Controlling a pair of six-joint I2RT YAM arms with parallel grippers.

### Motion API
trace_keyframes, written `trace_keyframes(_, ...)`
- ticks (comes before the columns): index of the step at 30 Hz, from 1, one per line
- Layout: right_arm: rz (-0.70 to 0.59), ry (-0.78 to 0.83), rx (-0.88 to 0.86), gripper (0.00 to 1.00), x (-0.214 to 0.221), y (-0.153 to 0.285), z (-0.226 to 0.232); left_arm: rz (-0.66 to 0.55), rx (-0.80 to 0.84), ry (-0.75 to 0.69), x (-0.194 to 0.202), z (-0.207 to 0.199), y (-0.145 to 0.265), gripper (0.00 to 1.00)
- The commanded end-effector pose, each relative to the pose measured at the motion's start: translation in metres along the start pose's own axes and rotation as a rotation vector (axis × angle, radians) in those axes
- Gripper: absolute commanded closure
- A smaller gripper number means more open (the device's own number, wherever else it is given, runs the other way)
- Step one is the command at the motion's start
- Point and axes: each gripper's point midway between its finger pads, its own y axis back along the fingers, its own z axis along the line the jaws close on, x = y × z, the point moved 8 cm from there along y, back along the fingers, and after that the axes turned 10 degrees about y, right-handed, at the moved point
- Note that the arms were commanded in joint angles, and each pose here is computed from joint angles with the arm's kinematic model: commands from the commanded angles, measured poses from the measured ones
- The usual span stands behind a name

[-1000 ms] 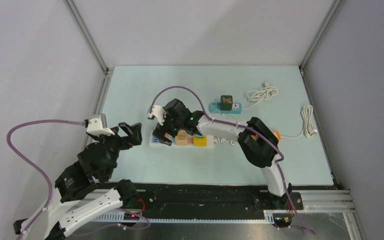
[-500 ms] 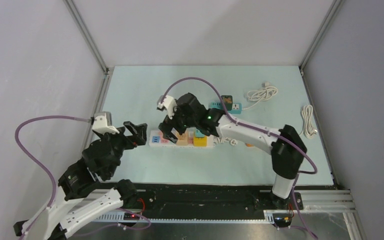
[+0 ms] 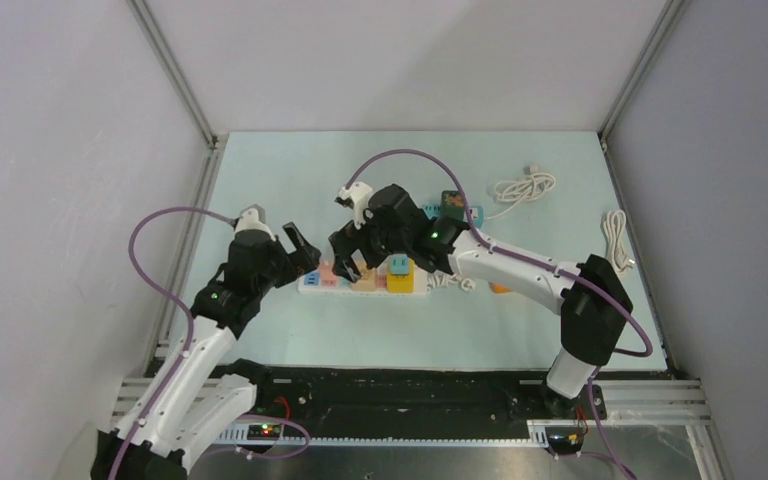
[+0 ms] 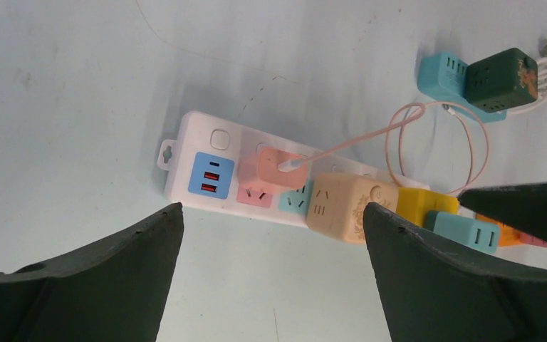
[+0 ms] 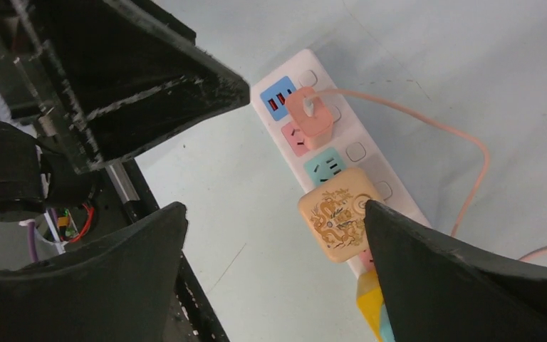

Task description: Insert the plug

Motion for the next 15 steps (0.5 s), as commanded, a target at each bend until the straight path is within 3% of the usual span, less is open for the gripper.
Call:
trace_keyframes(1,-0.050,-0.022,0.049,0.09,-0.010,0.004,0.009,-0.020,0.103,0.100,-0.008,-0.011,-0.013,0.01)
trace_keyframes(2,-0.050,-0.038,0.056,0.14,-0.011,0.002,0.009,-0.017,0.094,0.102,-0.007,-0.010,-0.017,0.03)
trace_keyframes(4,-0.045,-0.073,0.080,0.44,-0.013,-0.007,0.006,-0.017,0.065,0.105,-0.005,-0.005,-0.023,0.08)
trace_keyframes(6,-0.046,-0.113,0.088,0.59,-0.016,-0.019,0.005,-0.017,0.042,0.116,-0.005,0.000,-0.031,0.16)
trace_keyframes(10,-0.009,-0.145,0.086,0.68,-0.016,-0.053,0.005,-0.003,0.014,0.137,-0.006,0.009,-0.046,0.34)
trace_keyframes(15,0.092,-0.191,0.155,0.69,-0.002,-0.078,0.000,0.051,0.002,0.146,0.000,0.012,-0.066,0.43)
